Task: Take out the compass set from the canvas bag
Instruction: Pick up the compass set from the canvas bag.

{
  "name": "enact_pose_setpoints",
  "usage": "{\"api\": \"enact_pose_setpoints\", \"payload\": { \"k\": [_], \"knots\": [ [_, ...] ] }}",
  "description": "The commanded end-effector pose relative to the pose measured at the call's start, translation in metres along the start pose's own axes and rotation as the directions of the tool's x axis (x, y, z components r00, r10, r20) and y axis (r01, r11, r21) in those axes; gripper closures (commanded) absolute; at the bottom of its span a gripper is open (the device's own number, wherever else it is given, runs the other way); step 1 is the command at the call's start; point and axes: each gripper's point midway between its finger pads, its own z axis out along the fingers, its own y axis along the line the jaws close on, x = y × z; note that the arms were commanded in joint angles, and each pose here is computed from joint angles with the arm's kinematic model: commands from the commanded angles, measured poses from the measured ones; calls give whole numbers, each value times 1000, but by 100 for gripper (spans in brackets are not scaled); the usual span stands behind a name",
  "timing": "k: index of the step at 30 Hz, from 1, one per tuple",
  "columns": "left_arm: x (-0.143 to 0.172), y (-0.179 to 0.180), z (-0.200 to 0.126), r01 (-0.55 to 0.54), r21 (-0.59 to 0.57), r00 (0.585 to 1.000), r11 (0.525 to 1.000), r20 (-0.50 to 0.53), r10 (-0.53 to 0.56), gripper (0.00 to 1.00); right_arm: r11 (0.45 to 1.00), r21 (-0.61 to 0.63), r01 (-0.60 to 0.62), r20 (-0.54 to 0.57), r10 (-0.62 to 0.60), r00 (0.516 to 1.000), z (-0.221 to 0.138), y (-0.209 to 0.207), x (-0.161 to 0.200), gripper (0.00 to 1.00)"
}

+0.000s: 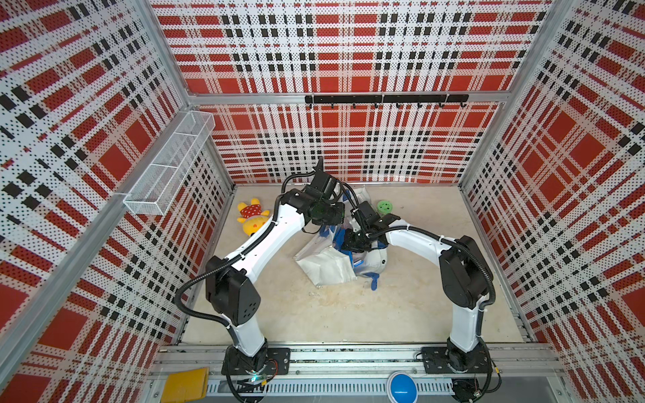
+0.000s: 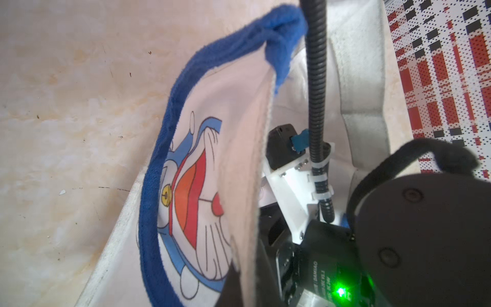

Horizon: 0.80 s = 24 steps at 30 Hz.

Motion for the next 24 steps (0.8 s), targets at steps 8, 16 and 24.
{"api": "enact_pose_setpoints", "payload": {
  "k": [8,16,24],
  "knots": [
    [-28,-18,-14,-11,67,996,998,88,5,100,991,-127,39,126,-23,992,-69,33,-5,89],
    [-30,-18,-12,-11,73,996,997,87,4,100,986,-157,57,198,-25,980,-127,8,-7,89],
    [-32,-19,-11,-17,77,996,997,93,10,100,1000,-24,-13,302,20,953,-201,-68,-36,90]
  ]
}}
